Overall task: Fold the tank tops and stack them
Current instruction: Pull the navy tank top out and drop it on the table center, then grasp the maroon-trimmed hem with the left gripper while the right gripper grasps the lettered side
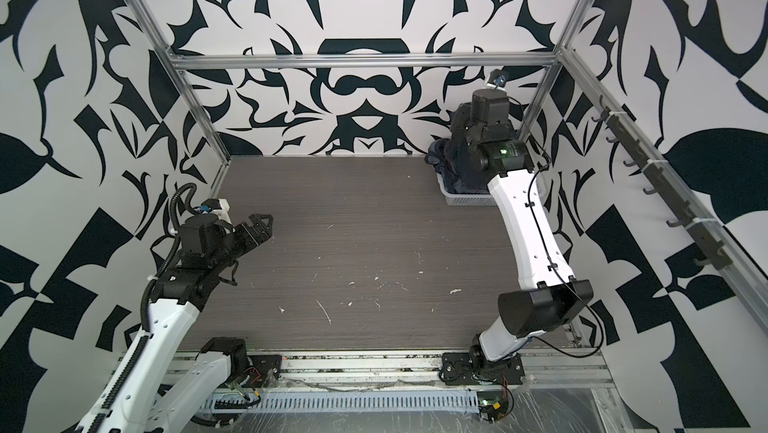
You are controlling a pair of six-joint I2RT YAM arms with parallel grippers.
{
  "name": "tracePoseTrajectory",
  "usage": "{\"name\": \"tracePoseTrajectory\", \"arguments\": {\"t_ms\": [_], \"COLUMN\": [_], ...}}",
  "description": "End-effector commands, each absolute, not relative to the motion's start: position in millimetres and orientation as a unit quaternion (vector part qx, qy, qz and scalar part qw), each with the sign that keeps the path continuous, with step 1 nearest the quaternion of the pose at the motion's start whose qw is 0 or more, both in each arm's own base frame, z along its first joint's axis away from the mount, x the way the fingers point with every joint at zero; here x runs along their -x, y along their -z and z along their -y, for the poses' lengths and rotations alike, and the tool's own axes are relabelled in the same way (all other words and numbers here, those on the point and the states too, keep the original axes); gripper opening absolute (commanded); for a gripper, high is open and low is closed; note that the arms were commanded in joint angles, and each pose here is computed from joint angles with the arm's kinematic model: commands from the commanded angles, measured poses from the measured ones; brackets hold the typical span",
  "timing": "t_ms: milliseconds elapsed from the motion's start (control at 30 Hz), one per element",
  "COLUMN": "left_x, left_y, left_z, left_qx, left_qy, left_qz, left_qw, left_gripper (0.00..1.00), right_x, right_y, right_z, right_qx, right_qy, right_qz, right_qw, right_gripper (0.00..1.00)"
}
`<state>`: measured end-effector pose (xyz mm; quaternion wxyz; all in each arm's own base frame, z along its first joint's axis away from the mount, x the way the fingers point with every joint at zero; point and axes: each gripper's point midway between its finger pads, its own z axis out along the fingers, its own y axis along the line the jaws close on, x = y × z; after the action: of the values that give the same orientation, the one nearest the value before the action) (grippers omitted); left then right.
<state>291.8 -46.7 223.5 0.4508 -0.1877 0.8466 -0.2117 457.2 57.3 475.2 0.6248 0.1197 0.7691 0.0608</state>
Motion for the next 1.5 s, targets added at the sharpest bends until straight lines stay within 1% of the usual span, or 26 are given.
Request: {"name": "tracePoseTrajectory", "arguments": {"t_ms": [0,133,233,300,367,467,567,600,633,667,700,767,800,867,933,1067,1267,1333,1400,1467], "left_x": [-291,-290,-288,-287,-285,-285,-287,-288,-288,-290,-291,-295,-298,-301,-300,-289,-277,-275,-272,-274], "left_y": [-232,-235,-235,-235,-233,-227,-219,-216,-213,-209,-205,-196,-191,-179,-162,-129,-95,-86,-78,-70], "left_z": [46,45,43,42,41,42,45,46,48,51,53,59,65,79,89,92,82,71,42,27], "left_qx": [0.184,0.188,0.19,0.193,0.196,0.197,0.2,0.2,0.199,0.198,0.199,0.199,0.194,0.178,0.167,0.171,0.198,0.215,0.247,0.263], "left_qy": [0.211,0.209,0.207,0.205,0.203,0.204,0.208,0.21,0.213,0.217,0.22,0.231,0.236,0.241,0.22,0.162,0.127,0.095,0.021,-0.006], "left_qz": [-0.846,-0.844,-0.843,-0.842,-0.843,-0.847,-0.854,-0.856,-0.859,-0.863,-0.866,-0.874,-0.88,-0.894,-0.914,-0.941,-0.951,-0.952,-0.948,-0.946], "left_qw": [0.454,0.456,0.458,0.46,0.458,0.45,0.433,0.428,0.421,0.412,0.403,0.379,0.364,0.334,0.297,0.243,0.202,0.197,0.201,0.19], "left_gripper": [0.99,0.99,0.99,0.99,0.99,0.99,0.99,0.99,0.99,0.99,0.99,0.99,0.99,0.99,0.99,0.99,0.99,0.99,1.0,0.99], "right_x": [-415,-392,-378,-371,-368,-371,-366,-365,-364,-363,-362,-360,-356,-349,-340,-322,-298,-296,-296,-296], "right_y": [-547,-552,-533,-504,-469,-393,-324,-313,-293,-274,-257,-232,-222,-212,-207,-200,-161,-150,-138,-126], "right_z": [-98,-174,-233,-269,-292,-307,-300,-294,-282,-270,-256,-228,-217,-201,-193,-199,-225,-227,-227,-226], "right_qx": [-0.051,0.036,0.102,0.133,0.149,0.144,0.134,0.125,0.111,0.098,0.083,0.049,0.038,0.029,0.031,0.044,0.073,0.068,0.071,0.072], "right_qy": [-0.096,-0.139,-0.174,-0.197,-0.224,-0.237,-0.224,-0.221,-0.214,-0.208,-0.201,-0.19,-0.189,-0.177,-0.163,-0.183,-0.189,-0.194,-0.192,-0.184], "right_qz": [-0.726,-0.729,-0.745,-0.762,-0.782,-0.821,-0.85,-0.854,-0.864,-0.875,-0.885,-0.9,-0.904,-0.91,-0.916,-0.92,-0.931,-0.932,-0.934,-0.938], "right_qw": [0.679,0.669,0.636,0.602,0.562,0.498,0.458,0.454,0.441,0.426,0.411,0.39,0.38,0.373,0.366,0.344,0.304,0.297,0.293,0.287], "right_gripper": [0.0,0.0,0.0,0.0,0.0,0.0,0.0,0.05,0.14,0.21,0.3,0.44,0.5,0.58,0.62,0.71,0.72,0.72,0.74,0.74]}}
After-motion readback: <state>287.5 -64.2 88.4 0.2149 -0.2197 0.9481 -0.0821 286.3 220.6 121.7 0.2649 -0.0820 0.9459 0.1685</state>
